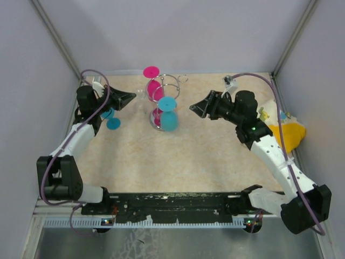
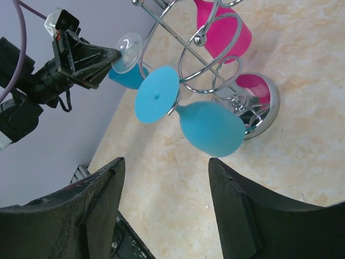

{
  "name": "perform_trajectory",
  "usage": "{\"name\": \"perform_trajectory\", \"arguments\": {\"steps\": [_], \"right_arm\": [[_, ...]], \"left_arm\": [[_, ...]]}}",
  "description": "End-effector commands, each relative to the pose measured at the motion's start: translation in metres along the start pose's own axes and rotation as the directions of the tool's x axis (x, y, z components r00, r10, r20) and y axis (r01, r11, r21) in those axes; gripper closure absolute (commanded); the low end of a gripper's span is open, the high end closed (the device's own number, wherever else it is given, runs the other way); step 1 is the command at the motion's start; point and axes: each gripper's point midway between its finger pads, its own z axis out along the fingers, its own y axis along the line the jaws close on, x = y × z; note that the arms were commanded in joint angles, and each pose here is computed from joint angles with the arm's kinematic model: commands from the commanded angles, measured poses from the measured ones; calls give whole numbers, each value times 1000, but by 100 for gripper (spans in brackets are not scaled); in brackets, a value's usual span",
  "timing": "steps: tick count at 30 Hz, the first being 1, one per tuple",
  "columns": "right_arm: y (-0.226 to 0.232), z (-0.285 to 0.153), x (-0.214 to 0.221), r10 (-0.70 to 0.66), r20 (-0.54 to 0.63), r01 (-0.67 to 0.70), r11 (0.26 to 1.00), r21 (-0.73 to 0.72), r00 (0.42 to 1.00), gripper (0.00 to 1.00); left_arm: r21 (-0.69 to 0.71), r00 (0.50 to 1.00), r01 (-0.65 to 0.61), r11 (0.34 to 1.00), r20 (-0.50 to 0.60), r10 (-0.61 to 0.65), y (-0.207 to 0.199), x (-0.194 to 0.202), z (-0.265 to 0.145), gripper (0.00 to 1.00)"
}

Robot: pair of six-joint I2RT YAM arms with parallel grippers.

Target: Take the wine glass off the wine glass rack

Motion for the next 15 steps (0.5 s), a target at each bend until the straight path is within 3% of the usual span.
{"name": "perform_trajectory", "arguments": {"steps": [1, 6, 15], "right_arm": [[23, 20, -26, -83, 37, 86, 991, -102, 996, 34], [47, 57, -40, -319, 47, 320, 947, -11, 947, 29], [35, 120, -61, -455, 10, 452, 887, 93, 891, 36]], "left_arm": [[60, 1000, -16, 998, -24, 17, -11, 1, 0, 97], [63, 1000, -18, 998, -21, 19, -11, 1, 0, 100], [48, 999, -12, 999, -29, 13, -8, 3, -3, 100]]}}
